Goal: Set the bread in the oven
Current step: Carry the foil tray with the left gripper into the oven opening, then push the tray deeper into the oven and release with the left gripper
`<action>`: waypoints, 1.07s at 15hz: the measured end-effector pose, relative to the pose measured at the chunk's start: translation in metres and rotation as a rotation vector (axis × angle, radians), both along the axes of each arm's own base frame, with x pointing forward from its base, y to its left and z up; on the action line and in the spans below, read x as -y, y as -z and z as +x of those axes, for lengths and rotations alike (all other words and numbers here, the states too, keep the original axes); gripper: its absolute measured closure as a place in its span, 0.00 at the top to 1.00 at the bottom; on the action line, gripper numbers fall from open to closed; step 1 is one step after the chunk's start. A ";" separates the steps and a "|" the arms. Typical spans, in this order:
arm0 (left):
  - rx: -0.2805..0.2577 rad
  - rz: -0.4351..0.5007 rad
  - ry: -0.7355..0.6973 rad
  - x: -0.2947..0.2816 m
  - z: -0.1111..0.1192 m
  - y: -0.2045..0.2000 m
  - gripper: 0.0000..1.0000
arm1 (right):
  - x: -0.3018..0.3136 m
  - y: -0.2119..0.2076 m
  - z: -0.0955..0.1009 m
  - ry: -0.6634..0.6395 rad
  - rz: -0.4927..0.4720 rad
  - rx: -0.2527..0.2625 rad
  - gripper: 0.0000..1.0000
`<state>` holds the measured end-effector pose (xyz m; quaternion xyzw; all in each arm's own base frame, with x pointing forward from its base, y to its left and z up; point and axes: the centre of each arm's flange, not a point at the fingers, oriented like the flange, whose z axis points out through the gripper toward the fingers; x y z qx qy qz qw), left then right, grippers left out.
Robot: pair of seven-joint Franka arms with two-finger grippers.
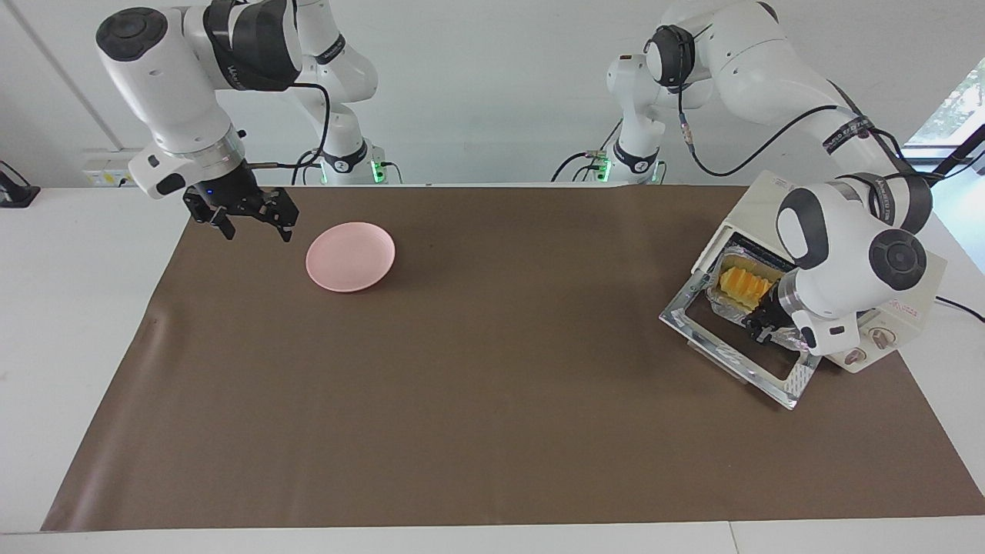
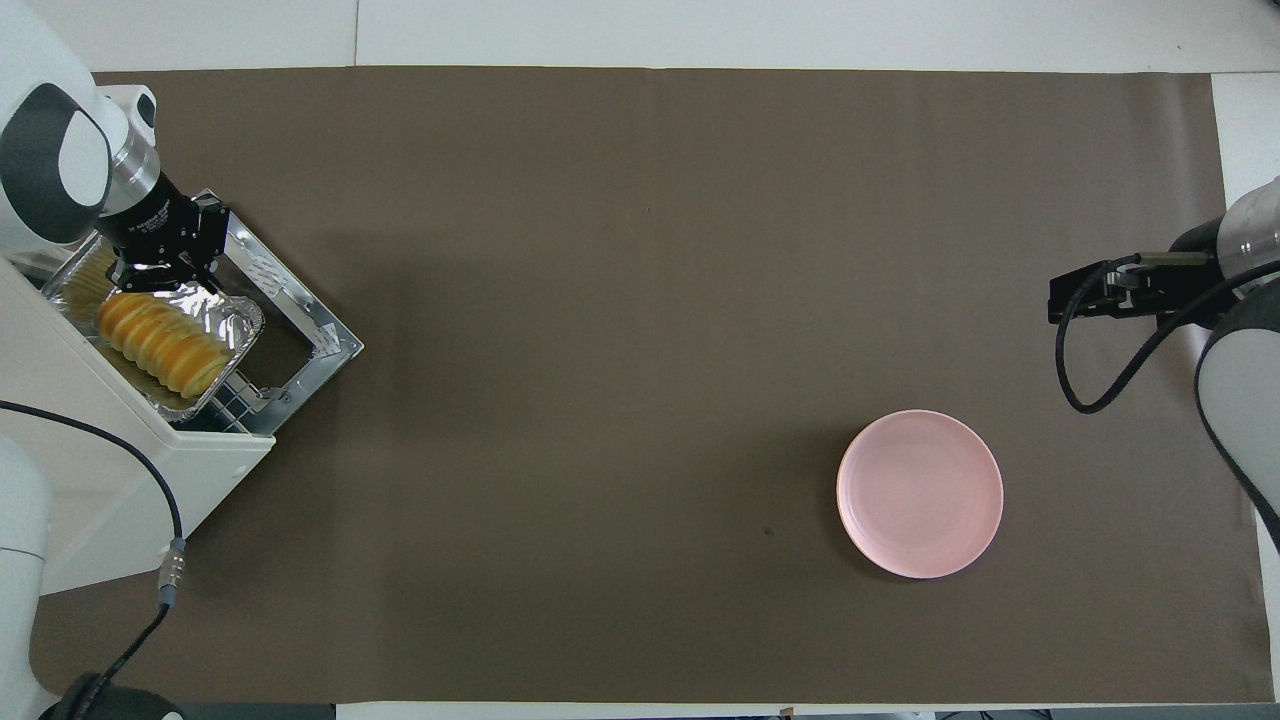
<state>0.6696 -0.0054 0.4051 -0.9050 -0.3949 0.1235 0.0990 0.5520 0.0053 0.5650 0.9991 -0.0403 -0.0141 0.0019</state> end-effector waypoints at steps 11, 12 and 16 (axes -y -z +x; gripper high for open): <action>-0.061 0.008 0.039 -0.023 -0.021 0.013 0.02 | 0.000 0.000 0.000 0.000 0.000 0.000 1.00; -0.063 0.010 0.053 -0.024 -0.021 0.012 0.02 | 0.000 0.000 0.000 0.000 0.000 0.000 1.00; -0.061 0.009 0.074 -0.023 -0.021 0.011 0.02 | 0.000 0.000 0.000 0.000 0.000 0.000 1.00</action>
